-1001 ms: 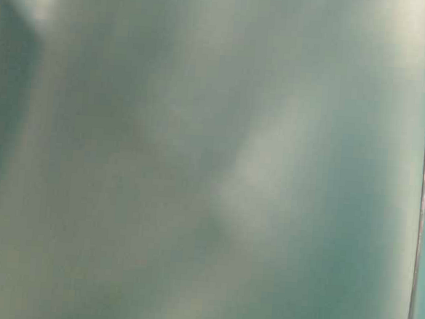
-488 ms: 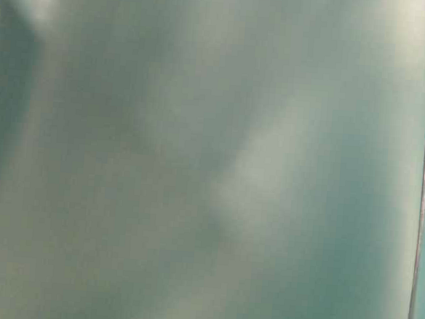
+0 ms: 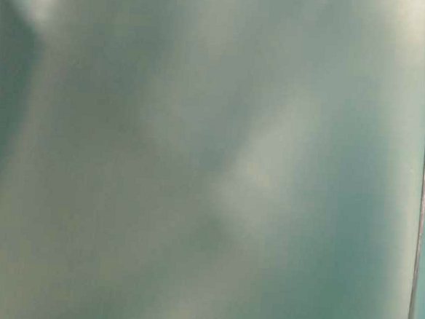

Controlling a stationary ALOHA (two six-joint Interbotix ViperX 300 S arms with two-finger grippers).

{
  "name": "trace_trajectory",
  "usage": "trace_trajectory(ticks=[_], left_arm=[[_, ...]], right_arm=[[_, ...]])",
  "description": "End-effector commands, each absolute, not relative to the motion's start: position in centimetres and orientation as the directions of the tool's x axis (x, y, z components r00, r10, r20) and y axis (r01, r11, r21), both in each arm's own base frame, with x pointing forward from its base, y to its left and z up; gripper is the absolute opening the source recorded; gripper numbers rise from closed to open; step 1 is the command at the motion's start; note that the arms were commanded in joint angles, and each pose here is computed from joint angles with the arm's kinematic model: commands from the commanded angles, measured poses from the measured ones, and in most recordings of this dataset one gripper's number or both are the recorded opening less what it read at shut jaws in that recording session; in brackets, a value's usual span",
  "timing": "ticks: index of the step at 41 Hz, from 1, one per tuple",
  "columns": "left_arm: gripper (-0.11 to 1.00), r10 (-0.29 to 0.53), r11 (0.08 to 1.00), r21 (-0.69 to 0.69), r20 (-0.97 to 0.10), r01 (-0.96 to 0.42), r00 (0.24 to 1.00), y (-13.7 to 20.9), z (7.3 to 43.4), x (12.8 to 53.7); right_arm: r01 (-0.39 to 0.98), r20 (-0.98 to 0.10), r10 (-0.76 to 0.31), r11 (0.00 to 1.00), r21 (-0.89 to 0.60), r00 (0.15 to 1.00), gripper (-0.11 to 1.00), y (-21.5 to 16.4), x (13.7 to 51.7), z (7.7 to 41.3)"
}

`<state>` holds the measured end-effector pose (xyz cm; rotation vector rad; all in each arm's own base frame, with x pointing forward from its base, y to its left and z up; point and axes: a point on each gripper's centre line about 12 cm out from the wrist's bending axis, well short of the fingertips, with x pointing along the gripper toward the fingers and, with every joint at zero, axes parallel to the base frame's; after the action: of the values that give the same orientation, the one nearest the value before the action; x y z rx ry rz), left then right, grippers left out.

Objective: Scoop the yellow hexagonal prism block from the bowl with a spoon using the right arm.
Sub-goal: 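Lift the pink spoon with the right gripper and carry it into the bowl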

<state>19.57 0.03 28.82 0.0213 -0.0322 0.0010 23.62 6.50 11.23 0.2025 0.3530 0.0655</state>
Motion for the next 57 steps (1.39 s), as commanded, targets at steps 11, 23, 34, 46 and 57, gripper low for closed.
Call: trace_trajectory(ticks=[11,23,34,46,57], left_arm=[[-0.01,0.001,1.000,0.026,0.090,-0.004,0.996,0.1,30.5,19.4],[-0.01,0.001,1.000,0.027,0.095,-0.004,0.995,0.0,30.6,19.4],[-0.01,0.001,1.000,0.027,0.116,-0.004,0.993,0.0,30.9,19.3],[-0.01,0.000,0.999,0.035,0.104,-0.003,0.995,0.0,30.7,19.3],[-0.01,-0.001,0.999,0.041,0.103,-0.003,0.995,0.0,30.7,19.3]], right_arm=[[0.009,-0.338,0.091,0.959,0.283,0.937,0.22,5.5,26.1,16.8],[0.096,-0.478,0.070,0.944,0.315,0.876,0.22,3.0,28.7,20.4],[0.189,-0.618,0.050,0.930,0.316,0.785,0.22,0.5,30.3,20.7],[0.229,-0.718,0.056,0.928,0.294,0.694,0.22,-1.4,32.4,21.9],[0.225,-0.805,0.050,0.948,0.224,0.591,0.22,-2.6,34.6,22.0]])
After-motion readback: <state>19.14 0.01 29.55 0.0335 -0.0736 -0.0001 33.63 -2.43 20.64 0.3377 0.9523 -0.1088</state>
